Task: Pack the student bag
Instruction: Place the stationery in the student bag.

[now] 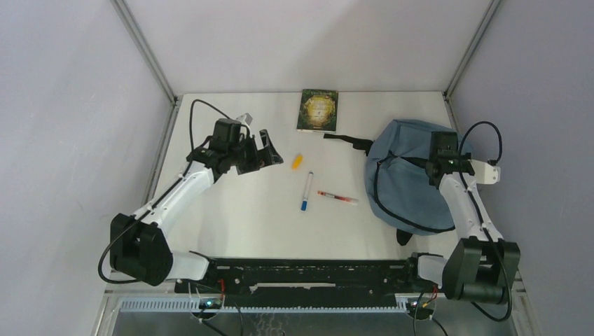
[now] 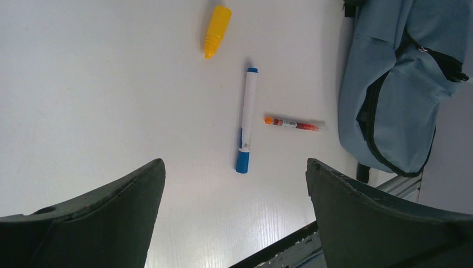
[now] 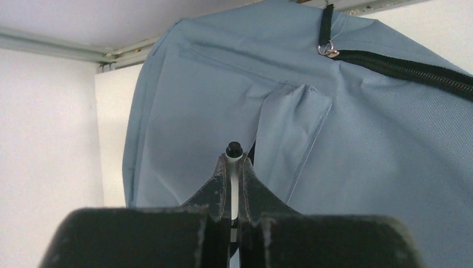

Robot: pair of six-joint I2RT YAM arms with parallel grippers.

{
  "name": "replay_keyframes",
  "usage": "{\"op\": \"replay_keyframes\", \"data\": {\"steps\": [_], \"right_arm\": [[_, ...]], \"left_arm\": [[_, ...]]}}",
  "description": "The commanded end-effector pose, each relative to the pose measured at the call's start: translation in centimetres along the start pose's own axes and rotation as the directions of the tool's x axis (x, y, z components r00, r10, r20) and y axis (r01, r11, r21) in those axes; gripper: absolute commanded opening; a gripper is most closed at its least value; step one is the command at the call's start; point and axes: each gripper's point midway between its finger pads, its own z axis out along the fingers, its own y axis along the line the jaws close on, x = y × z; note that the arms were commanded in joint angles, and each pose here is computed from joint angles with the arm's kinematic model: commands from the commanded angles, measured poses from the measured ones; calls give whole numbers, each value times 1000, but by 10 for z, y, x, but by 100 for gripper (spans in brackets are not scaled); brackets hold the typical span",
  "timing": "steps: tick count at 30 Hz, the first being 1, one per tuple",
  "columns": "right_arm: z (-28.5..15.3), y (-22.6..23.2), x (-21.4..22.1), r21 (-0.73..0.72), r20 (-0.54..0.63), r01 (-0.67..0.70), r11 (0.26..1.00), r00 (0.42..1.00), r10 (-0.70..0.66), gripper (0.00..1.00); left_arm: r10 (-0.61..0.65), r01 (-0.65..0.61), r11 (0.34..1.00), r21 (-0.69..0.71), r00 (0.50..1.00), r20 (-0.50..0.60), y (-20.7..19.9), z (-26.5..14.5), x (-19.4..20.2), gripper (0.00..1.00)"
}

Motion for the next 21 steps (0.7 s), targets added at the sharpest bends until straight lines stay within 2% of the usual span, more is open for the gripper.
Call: {"op": "replay_keyframes", "data": {"steps": [1,5,9,15,21], "right_arm": [[13,9,-10,28,84,-117,993,990,115,0],[26,3,8,85,72,-85,993,994,79,0],[29,2,35,105,2,-43,994,999,43,0],[20,10,68,71,-124,-4,997,992,13,0],[9,23,80,14,-226,3,1000,974,1,1]], "left_arm": [[17,-17,1000,7,1000,2,2,5,0,100],[16,-16,1000,3,1000,-9,3,10,0,100],[16,-16,1000,-2,1000,-10,4,11,-1,100],[15,-15,1000,-1,1000,-14,3,13,-2,100],[18,-18,1000,1,1000,-14,4,12,-1,100]]}}
